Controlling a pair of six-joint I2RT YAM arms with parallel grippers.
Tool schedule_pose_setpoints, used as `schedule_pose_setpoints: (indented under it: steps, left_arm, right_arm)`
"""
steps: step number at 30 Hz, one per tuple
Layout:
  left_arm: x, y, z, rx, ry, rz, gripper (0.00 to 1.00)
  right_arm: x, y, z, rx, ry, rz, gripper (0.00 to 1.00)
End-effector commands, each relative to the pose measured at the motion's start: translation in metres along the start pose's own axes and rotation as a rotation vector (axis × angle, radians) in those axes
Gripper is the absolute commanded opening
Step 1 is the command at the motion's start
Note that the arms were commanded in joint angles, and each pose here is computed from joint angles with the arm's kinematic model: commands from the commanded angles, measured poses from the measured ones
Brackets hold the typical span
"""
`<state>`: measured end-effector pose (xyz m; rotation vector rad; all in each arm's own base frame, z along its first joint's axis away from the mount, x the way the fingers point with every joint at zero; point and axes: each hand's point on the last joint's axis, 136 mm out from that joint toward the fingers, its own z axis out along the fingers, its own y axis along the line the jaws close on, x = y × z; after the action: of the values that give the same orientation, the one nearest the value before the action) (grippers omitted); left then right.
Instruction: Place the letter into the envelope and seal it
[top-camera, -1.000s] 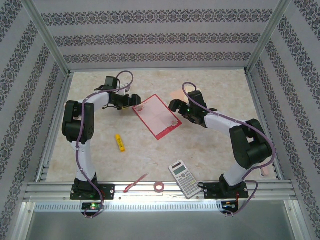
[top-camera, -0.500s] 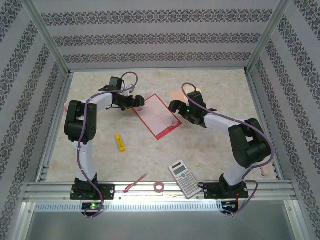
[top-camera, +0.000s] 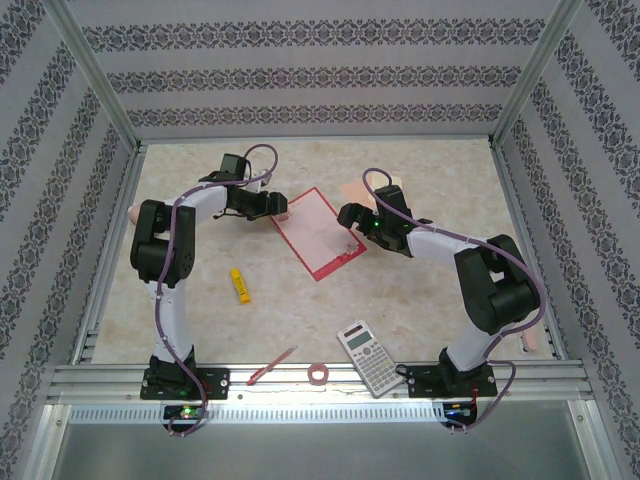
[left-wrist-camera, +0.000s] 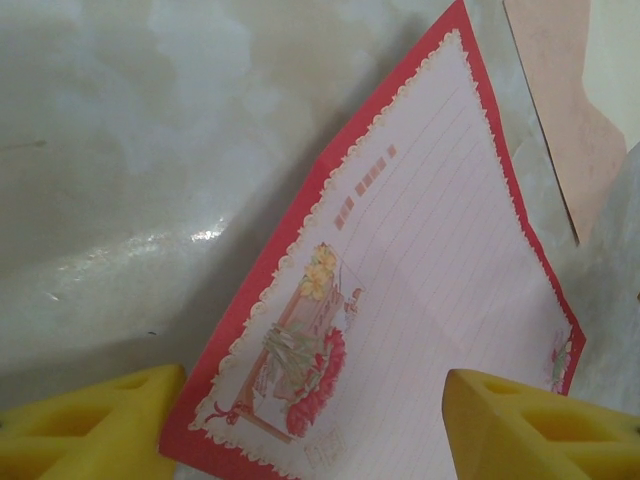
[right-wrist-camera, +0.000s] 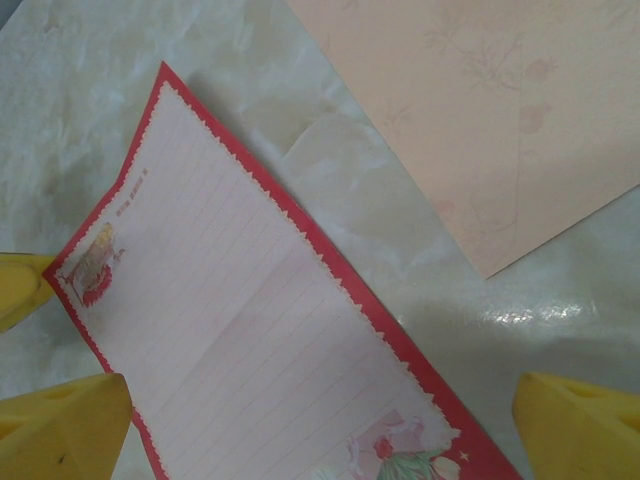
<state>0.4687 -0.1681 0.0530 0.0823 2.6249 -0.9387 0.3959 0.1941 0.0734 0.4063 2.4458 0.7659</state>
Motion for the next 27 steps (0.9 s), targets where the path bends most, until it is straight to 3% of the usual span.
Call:
schedule_pose_setpoints:
  steps: [1, 9, 22, 27]
  left_arm:
    - [0.002, -0.006, 0.004, 0.014, 0.023, 0.015, 0.64]
    - [0.002, -0.009, 0.003, 0.025, 0.021, 0.021, 0.44]
    - [-0.003, -0.013, -0.002, 0.025, 0.001, 0.037, 0.0]
    - [-0.013, -0.023, -0.014, 0.03, -0.036, 0.048, 0.0]
  right_arm:
    - [0.007, -0.006, 0.004, 0.009, 0.009, 0.012, 0.98]
    - [0.007, -0.007, 0.003, 0.012, 0.01, 0.012, 0.98]
    - [0.004, -0.005, -0.001, 0.014, 0.002, -0.002, 0.98]
    - [-0.005, -0.001, -0.011, 0.014, -0.015, -0.031, 0.98]
